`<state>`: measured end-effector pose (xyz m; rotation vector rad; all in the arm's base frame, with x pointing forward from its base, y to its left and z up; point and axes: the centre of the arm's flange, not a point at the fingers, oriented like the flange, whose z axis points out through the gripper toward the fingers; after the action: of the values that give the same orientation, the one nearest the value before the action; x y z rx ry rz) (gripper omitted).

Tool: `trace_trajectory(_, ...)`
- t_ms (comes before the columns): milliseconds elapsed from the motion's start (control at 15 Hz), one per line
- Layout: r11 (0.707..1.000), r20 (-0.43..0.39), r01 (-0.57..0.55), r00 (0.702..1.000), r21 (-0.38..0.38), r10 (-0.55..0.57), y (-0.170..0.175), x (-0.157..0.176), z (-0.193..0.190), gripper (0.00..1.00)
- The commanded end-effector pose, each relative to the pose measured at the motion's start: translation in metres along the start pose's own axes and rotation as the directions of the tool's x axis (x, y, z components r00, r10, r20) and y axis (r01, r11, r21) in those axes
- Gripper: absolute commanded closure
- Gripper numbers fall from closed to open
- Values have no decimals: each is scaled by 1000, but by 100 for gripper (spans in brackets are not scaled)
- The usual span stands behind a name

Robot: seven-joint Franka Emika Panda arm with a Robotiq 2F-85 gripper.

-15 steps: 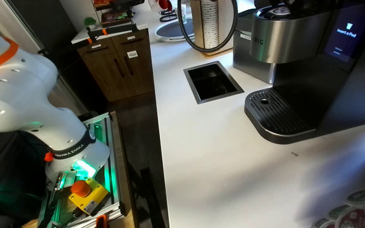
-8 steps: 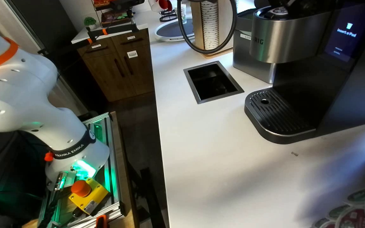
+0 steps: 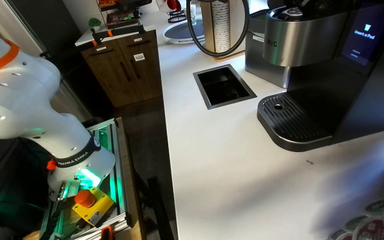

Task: Open the lid of coffee maker, then remove the coffee pod from the coffeemaker and put it in the bin and finally close the lid of the bin

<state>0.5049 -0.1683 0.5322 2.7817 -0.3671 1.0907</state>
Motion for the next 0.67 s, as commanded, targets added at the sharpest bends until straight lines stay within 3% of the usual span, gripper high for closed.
trace_trajectory(0,1000,20,4,1000,23,-4,0,-5,-4,72)
trace_trajectory(600,999,-3,11,1000,32,-11,0,1,-19,72)
